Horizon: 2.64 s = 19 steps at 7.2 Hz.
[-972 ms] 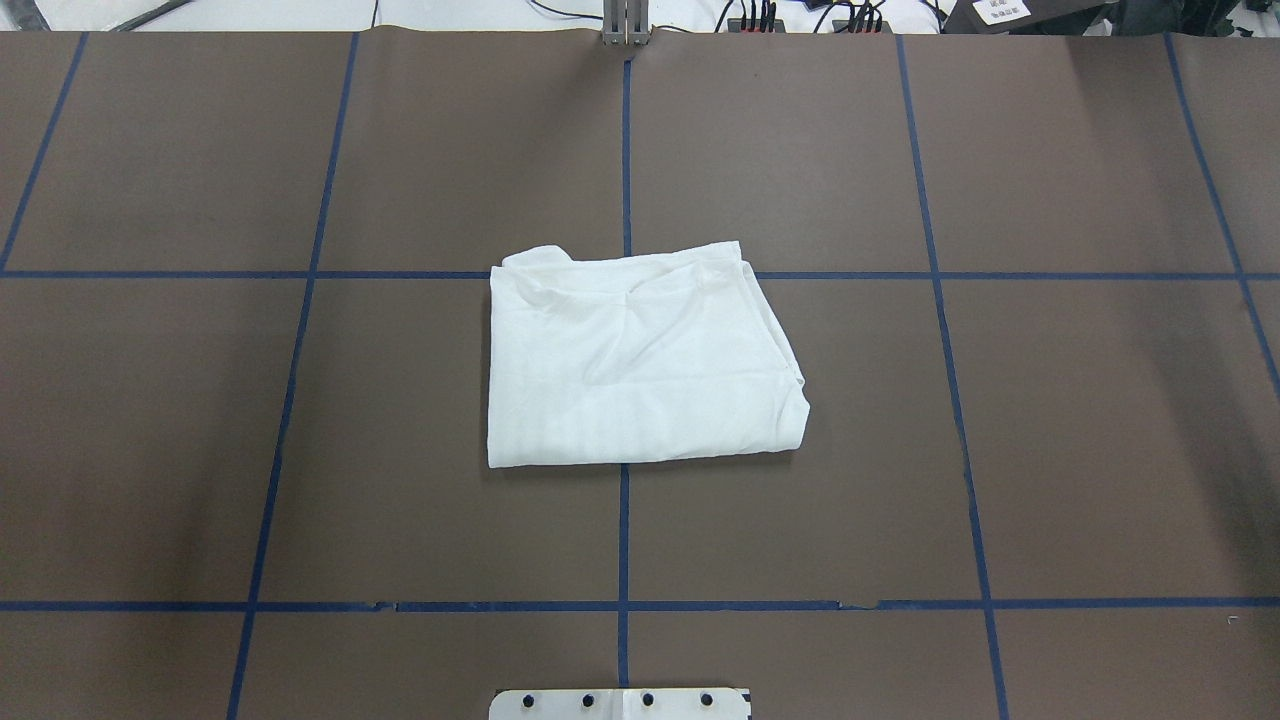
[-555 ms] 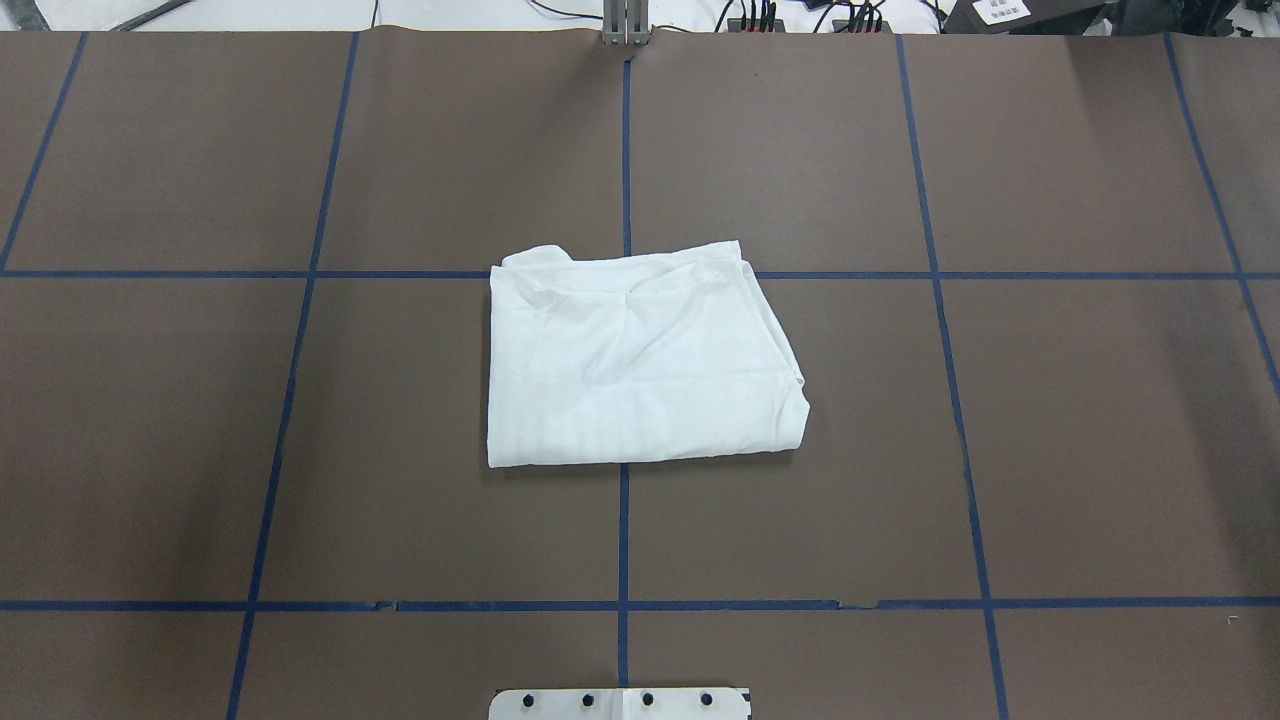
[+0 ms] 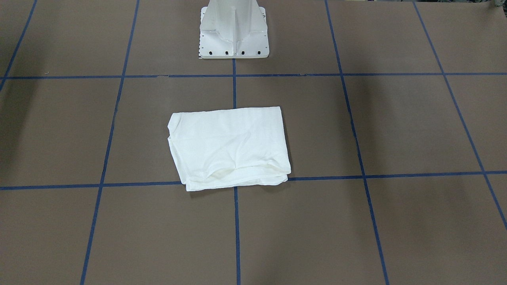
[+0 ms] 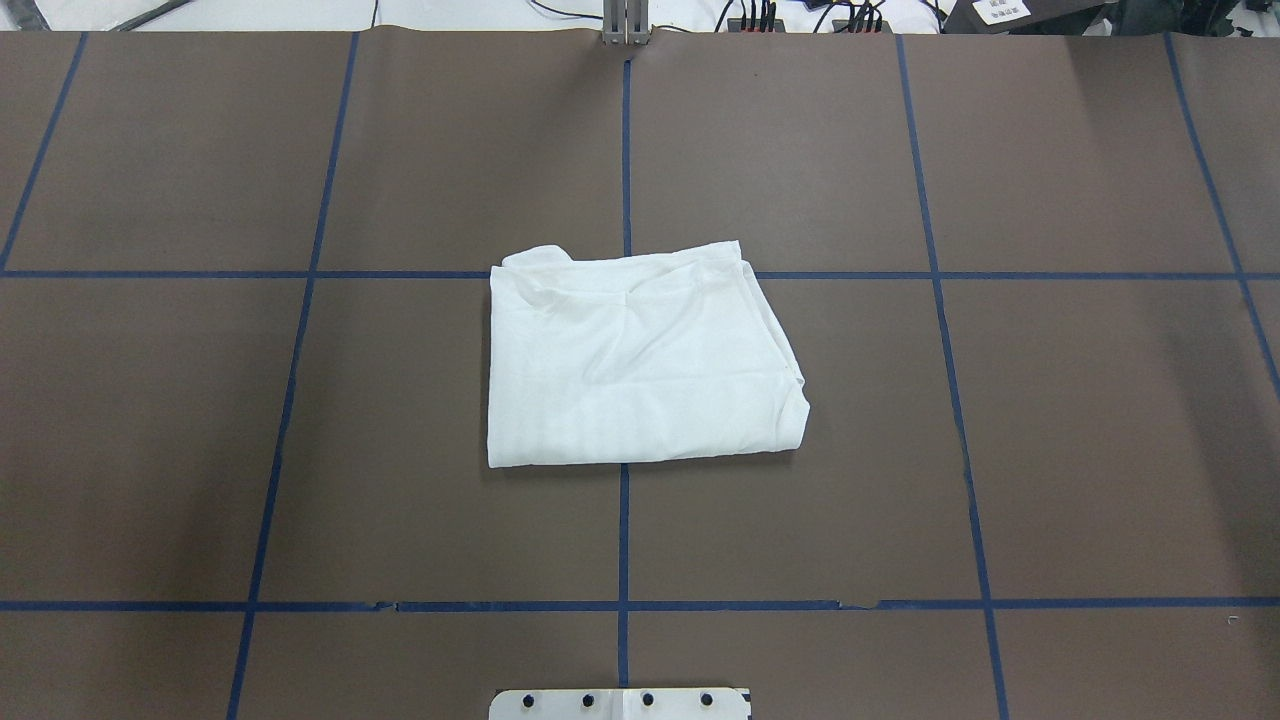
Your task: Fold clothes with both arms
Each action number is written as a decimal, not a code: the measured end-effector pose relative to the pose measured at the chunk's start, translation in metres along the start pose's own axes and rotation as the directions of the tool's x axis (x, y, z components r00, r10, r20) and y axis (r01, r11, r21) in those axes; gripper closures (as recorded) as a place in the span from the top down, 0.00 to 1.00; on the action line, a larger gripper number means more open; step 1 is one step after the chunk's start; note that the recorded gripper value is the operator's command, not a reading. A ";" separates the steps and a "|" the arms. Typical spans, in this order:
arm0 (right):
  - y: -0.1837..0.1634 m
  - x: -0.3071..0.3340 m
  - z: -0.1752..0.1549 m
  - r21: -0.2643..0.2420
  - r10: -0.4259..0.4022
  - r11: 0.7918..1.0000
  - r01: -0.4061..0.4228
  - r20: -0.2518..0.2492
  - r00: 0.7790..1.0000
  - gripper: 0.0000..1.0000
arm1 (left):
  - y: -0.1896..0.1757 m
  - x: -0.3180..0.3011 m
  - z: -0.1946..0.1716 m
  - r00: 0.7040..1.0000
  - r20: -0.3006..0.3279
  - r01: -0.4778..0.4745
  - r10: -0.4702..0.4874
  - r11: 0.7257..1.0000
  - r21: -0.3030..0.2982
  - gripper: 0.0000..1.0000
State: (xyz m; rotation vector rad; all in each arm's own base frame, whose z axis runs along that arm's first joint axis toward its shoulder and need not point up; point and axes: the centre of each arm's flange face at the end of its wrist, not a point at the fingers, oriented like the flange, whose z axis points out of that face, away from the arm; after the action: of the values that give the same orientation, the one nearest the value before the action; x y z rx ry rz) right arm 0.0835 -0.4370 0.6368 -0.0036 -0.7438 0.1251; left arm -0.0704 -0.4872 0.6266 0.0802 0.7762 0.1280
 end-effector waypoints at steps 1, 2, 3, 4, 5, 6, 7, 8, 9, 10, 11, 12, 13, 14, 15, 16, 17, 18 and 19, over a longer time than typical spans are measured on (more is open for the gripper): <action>0.003 -0.001 -0.001 -0.005 0.006 1.000 -0.006 0.013 1.000 1.00 | 0.001 0.000 0.001 1.000 0.000 0.003 -0.003 1.000 -0.001 0.99; 0.003 -0.001 -0.001 -0.008 0.009 1.000 -0.009 0.024 1.000 1.00 | 0.002 -0.001 0.002 1.000 -0.001 0.012 -0.012 1.000 -0.003 0.99; 0.004 -0.001 -0.001 -0.009 0.011 1.000 -0.010 0.030 0.999 1.00 | 0.002 -0.002 0.002 0.999 -0.002 0.039 -0.039 0.999 -0.004 0.99; 0.004 -0.001 0.000 -0.009 0.012 1.000 -0.011 0.032 0.999 1.00 | 0.002 -0.001 0.002 0.997 -0.004 0.077 -0.077 0.997 -0.003 0.99; 0.004 0.000 0.000 -0.010 0.013 1.000 -0.012 0.032 0.999 1.00 | 0.002 -0.001 0.002 0.995 -0.007 0.097 -0.097 0.995 -0.002 0.99; 0.004 0.000 0.001 -0.010 0.014 1.000 -0.013 0.033 0.999 1.00 | 0.001 0.000 0.001 0.995 -0.010 0.103 -0.103 0.995 0.000 0.99; 0.004 0.000 0.001 -0.010 0.014 1.000 -0.014 0.032 0.999 1.00 | 0.001 0.000 0.001 0.994 -0.016 0.106 -0.106 0.994 0.000 0.99; 0.004 0.000 0.001 -0.010 0.014 1.000 -0.014 0.032 0.999 1.00 | 0.001 0.001 0.001 0.994 -0.021 0.107 -0.107 0.994 0.001 0.99; 0.004 0.000 0.001 -0.010 0.015 1.000 -0.014 0.032 0.999 1.00 | 0.001 0.001 0.001 0.994 -0.023 0.107 -0.107 0.994 0.001 0.99; 0.004 0.000 0.001 -0.011 0.016 1.000 -0.015 0.032 0.999 1.00 | 0.001 0.001 0.001 0.994 -0.023 0.107 -0.107 0.994 0.001 0.99; 0.004 0.000 0.001 -0.011 0.016 1.000 -0.016 0.032 0.999 1.00 | 0.000 0.002 0.001 0.994 -0.024 0.106 -0.106 0.994 0.002 0.99; 0.004 0.000 0.001 -0.011 0.016 1.000 -0.016 0.032 0.999 1.00 | 0.000 0.002 0.001 0.994 -0.024 0.106 -0.106 0.994 0.002 0.99; 0.004 0.000 0.001 -0.011 0.016 1.000 -0.016 0.032 0.999 1.00 | 0.000 0.002 0.001 0.994 -0.024 0.105 -0.105 0.994 0.003 0.99; 0.004 0.000 0.001 -0.011 0.017 1.000 -0.016 0.033 0.999 1.00 | 0.000 0.002 0.000 0.994 -0.024 0.105 -0.105 0.994 0.003 0.99; 0.004 0.001 0.001 -0.012 0.018 1.000 -0.017 0.032 0.999 1.00 | 0.000 0.002 0.000 0.994 -0.024 0.105 -0.105 0.994 0.003 0.99; 0.004 0.001 0.002 -0.013 0.019 1.000 -0.018 0.032 0.999 1.00 | 0.000 0.002 0.000 0.994 -0.024 0.105 -0.105 0.994 0.003 0.99; 0.004 0.002 0.002 -0.015 0.020 1.000 -0.020 0.032 0.999 1.00 | 0.000 0.002 0.001 0.994 -0.024 0.105 -0.105 0.994 0.003 0.99; 0.004 0.002 0.003 -0.016 0.021 1.000 -0.020 0.031 0.999 1.00 | 0.000 0.002 0.001 0.994 -0.024 0.104 -0.104 0.995 0.003 0.99; 0.004 0.002 0.003 -0.016 0.021 1.000 -0.021 0.031 0.999 1.00 | 0.000 0.002 0.001 0.994 -0.024 0.104 -0.104 0.995 0.003 0.99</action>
State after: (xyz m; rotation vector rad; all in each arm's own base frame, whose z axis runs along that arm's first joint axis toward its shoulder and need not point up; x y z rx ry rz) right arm 0.0826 -0.4325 0.6402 -0.0244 -0.7764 0.1396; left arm -0.0683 -0.4873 0.6256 0.0424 0.8025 0.0288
